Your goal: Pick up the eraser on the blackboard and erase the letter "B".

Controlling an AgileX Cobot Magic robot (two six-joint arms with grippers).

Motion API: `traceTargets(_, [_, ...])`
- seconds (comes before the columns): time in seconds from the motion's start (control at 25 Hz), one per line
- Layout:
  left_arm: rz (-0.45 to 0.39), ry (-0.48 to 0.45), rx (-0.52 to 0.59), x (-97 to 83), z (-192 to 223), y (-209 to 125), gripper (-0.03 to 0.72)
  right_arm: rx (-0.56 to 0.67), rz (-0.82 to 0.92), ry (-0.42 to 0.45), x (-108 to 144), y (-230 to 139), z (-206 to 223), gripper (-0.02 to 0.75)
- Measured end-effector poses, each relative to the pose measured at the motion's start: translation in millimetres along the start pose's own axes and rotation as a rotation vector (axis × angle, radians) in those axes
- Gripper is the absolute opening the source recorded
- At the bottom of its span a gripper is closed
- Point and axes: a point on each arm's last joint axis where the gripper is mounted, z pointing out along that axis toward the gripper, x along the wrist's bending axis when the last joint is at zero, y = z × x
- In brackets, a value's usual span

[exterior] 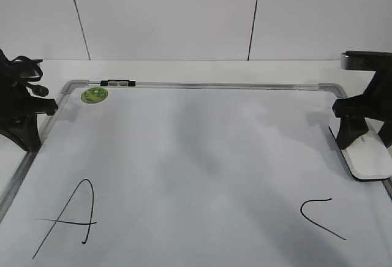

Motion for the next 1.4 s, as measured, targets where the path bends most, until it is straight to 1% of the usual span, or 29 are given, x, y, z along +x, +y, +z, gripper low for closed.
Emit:
traceTargets(0.48, [0.000,0.000,0.000,0.0,0,0,0.016,-0.003,0.003,0.001,0,0,0,0.530])
traceTargets(0.56, [-0.001,-0.001,0.000,-0.1,0,0,0.016,-0.003,0.003,0.001,0,0,0,0.552])
traceTargets(0.72, [-0.001,-0.001,0.000,-0.1,0,0,0.016,-0.001,0.005,0.003,0,0,0,0.650])
traceTargets(0.8, [-0.001,-0.001,0.000,-0.1,0,0,0.016,0.003,0.011,0.003,0,0,0,0.659])
traceTargets(1.0, [-0.001,-0.001,0.000,-0.1,0,0,0.016,0.024,0.013,0.005,1,1,-6,0.659])
traceTargets(1.16, [-0.001,-0.001,0.000,-0.1,0,0,0.016,0.022,0.009,0.010,2,11,-29,0.657])
traceTargets(1.28, [-0.001,-0.001,0.000,-0.1,0,0,0.016,-0.009,0.014,0.042,7,22,-52,0.637])
traceTargets(1.4, [-0.001,-0.001,0.000,-0.1,0,0,0.016,-0.051,0.024,0.082,11,29,-64,0.621])
